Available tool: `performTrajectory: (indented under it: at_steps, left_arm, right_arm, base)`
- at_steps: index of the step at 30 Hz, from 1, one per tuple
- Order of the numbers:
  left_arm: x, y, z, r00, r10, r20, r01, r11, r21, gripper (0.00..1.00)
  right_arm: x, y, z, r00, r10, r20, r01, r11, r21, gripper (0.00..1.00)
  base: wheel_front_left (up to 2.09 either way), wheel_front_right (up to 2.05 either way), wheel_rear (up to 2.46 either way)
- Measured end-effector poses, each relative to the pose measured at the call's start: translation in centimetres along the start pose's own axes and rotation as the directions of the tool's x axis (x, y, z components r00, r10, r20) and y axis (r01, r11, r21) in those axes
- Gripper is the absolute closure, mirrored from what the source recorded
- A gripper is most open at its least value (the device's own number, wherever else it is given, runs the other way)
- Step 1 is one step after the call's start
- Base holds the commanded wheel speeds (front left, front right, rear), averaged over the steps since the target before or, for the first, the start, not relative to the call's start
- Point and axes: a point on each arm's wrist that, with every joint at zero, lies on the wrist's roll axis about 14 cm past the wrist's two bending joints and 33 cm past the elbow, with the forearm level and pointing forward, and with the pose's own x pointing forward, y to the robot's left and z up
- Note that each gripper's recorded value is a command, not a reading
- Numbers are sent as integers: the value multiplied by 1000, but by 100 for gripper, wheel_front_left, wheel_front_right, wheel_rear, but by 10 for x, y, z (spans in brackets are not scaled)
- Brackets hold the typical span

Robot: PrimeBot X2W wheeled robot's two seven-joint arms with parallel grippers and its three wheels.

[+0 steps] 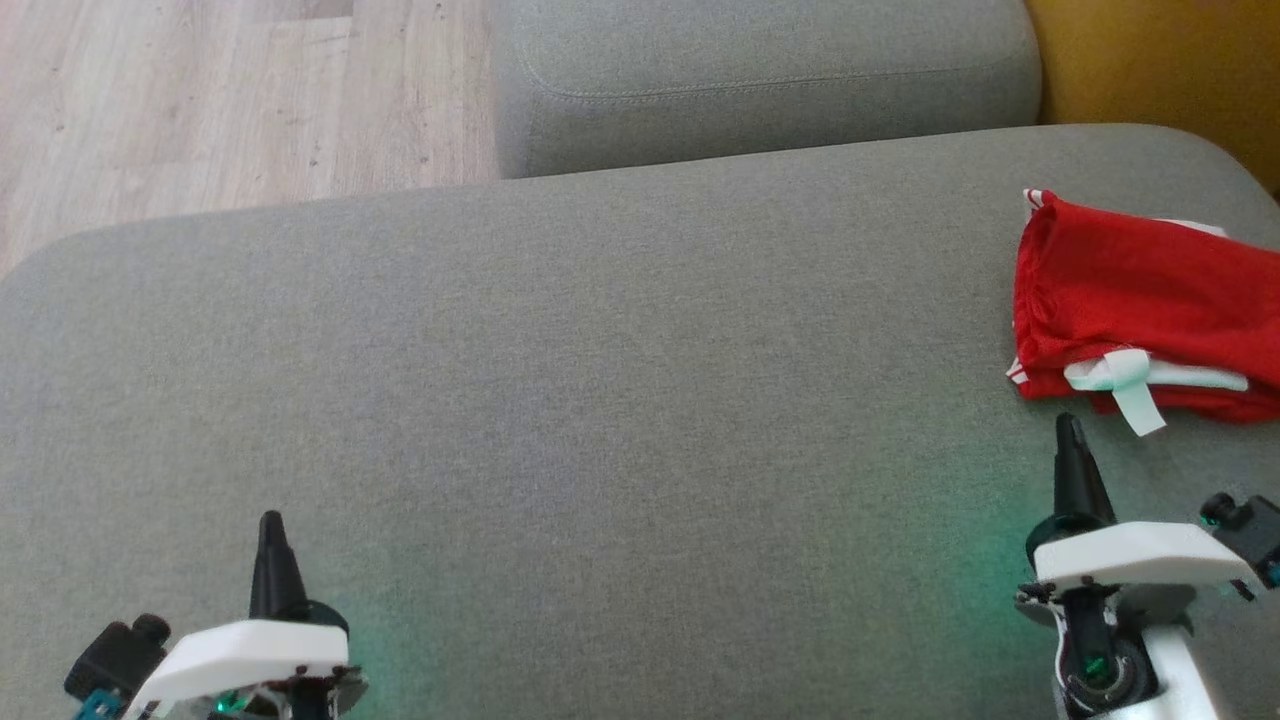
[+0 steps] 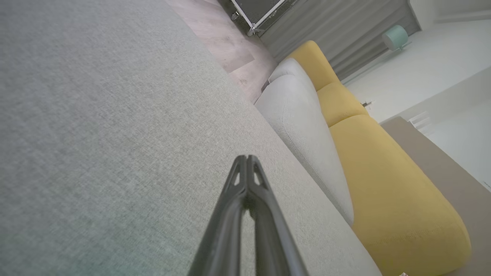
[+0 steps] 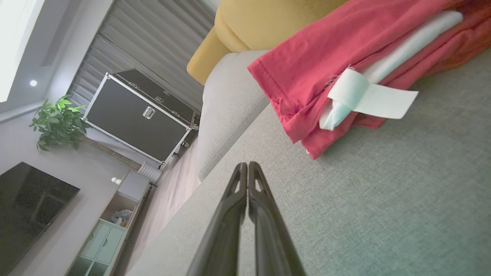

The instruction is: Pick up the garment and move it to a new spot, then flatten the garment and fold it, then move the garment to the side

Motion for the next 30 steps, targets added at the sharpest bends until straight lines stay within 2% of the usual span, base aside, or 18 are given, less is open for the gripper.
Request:
performTrajectory:
  at_steps: [16,30]
  left_arm:
    - [-1,-1,4,1000,-7,-5,6,989,-146,100]
    - [-1,-4,12,1000,-19,3,19,959,-282,100]
  right_arm:
    - [2,3,7,1000,4,12,-6,985,170,100]
    - [3,6,13,1000,16,20,-21,946,324,100]
  base:
    - [0,0,0]
    - [0,0,0]
